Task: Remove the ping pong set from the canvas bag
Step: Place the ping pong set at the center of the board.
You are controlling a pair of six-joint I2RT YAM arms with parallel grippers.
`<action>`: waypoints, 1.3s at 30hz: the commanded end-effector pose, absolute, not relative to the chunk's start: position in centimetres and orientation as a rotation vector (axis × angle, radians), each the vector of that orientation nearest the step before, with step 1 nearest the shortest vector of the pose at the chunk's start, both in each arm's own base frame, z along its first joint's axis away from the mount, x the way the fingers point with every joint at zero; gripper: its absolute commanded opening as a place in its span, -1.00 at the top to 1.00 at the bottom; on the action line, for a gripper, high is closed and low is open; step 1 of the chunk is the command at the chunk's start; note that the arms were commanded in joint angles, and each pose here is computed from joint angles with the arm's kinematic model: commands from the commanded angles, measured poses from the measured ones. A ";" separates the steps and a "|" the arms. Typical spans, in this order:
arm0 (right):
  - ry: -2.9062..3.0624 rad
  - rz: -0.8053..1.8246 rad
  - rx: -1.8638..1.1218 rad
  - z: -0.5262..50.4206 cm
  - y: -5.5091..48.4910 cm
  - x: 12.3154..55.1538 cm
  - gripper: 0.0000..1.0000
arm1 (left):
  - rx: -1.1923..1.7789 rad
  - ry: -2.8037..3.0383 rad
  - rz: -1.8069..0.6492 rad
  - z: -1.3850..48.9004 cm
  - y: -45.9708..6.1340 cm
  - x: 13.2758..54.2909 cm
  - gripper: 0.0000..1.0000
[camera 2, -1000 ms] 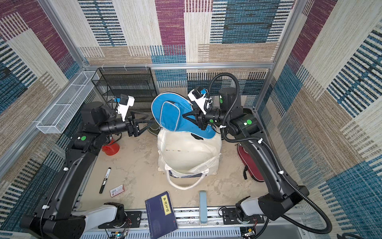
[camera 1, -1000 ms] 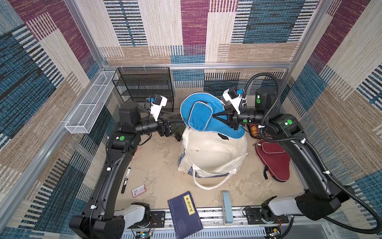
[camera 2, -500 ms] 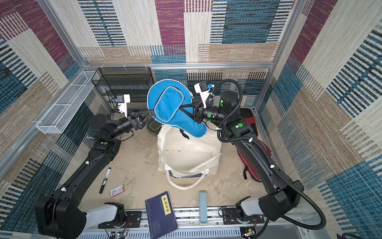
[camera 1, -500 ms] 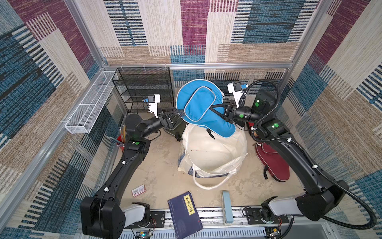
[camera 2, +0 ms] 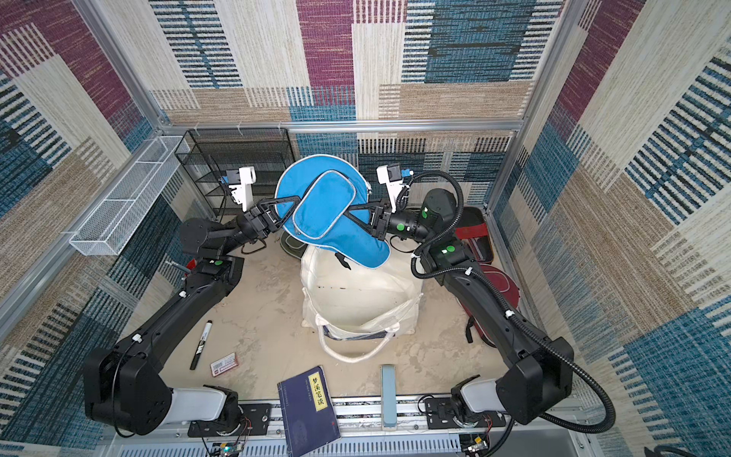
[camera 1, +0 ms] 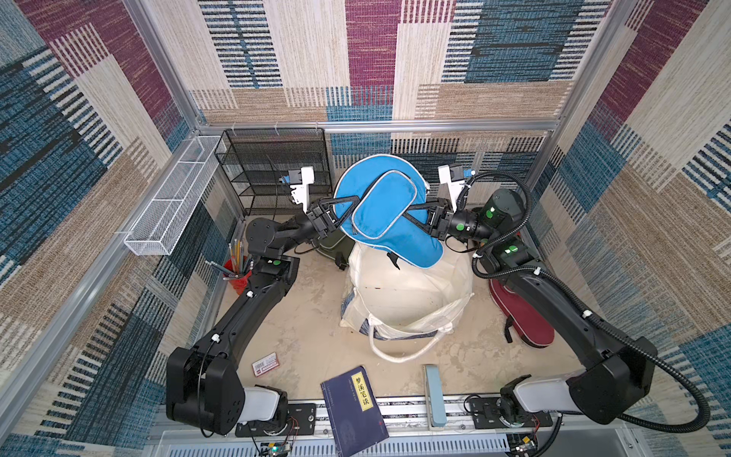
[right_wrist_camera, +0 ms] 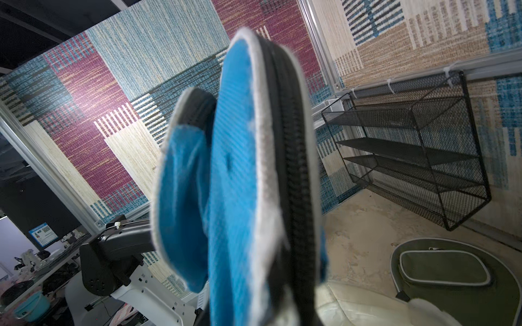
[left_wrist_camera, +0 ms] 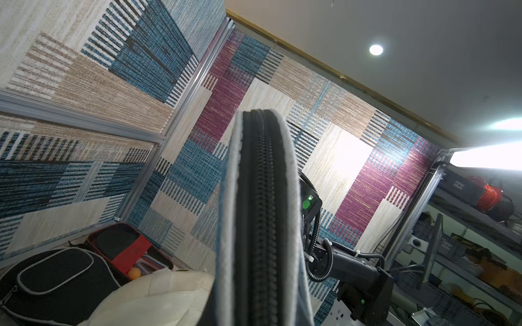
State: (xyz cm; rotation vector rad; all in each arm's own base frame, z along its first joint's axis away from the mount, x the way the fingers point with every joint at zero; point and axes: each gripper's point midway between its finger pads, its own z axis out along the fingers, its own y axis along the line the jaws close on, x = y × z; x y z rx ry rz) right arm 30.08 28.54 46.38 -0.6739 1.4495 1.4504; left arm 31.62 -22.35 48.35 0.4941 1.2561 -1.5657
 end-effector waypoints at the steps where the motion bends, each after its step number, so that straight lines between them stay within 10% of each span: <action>1: 1.374 1.442 -0.729 48.1 28.7 29.1 0.62 | 0.562 1.294 -1.499 48.9 -22.4 31.5 1.00; 5: 1.445 1.305 -0.723 47.8 28.2 29.9 -0.60 | 0.641 1.444 -1.323 51.2 -20.4 30.4 1.00; 8: 1.505 1.211 -0.714 47.1 27.6 30.6 -0.99 | 0.675 1.533 -1.169 53.7 -17.9 28.7 1.00; 26: 1.665 1.091 -0.672 41.4 24.8 30.7 -0.98 | 0.229 2.112 -0.713 43.6 -4.0 32.0 1.00; 39: 1.709 1.137 -0.657 39.1 25.1 31.4 -0.99 | 0.179 2.415 -0.756 31.4 -4.4 34.5 1.00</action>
